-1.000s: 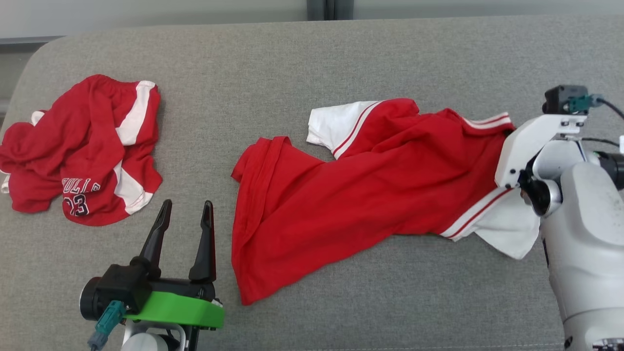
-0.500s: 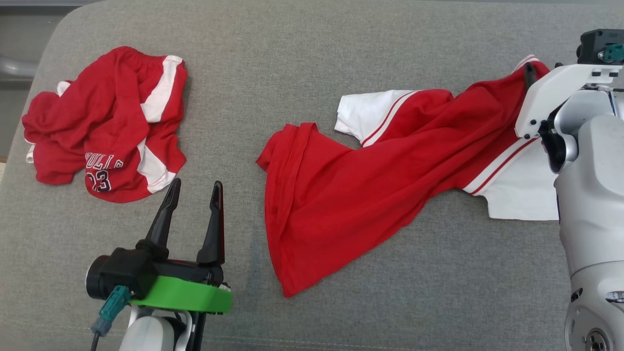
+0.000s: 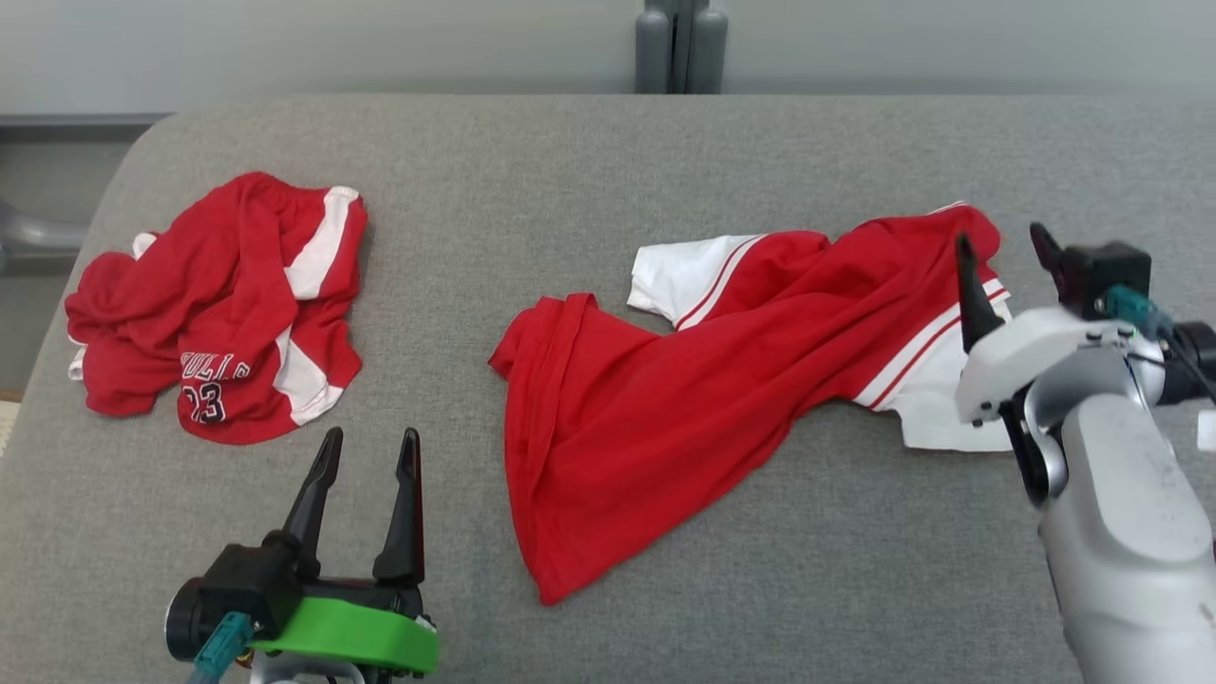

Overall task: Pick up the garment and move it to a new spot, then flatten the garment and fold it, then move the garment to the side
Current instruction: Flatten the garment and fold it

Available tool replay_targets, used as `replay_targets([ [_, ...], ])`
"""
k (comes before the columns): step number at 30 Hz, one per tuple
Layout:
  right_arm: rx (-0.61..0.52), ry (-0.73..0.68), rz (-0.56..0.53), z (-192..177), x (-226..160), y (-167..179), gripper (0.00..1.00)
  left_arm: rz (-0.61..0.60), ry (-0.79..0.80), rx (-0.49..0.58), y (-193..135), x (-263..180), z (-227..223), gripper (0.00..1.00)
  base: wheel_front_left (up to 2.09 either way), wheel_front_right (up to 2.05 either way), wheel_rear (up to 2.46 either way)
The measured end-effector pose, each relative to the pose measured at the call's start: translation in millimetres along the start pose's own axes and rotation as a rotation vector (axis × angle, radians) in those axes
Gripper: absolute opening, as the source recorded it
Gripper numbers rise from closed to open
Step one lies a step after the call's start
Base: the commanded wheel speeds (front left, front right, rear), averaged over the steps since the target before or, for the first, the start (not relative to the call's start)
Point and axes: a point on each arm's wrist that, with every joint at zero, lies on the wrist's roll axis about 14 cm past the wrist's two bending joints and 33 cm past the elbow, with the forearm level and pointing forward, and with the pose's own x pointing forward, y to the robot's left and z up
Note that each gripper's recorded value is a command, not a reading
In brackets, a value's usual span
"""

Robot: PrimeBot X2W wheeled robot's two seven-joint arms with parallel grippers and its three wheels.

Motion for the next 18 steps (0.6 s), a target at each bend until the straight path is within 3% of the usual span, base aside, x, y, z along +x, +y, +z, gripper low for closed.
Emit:
replay_targets([
  [11, 0.093, -0.179, -0.005, 5.6, -99.9, 18.0, 1.0, 0.029, -0.025, -0.03, 3.5, -21.8, 7.1, 1.0, 0.0, 0.0, 0.0],
  [18, 0.111, -0.155, -0.057, -9.0, -136.5, 8.2, 1.0, 0.026, -0.007, -0.026, 1.7, -29.2, 1.0, 1.0, 0.0, 0.0, 0.0],
])
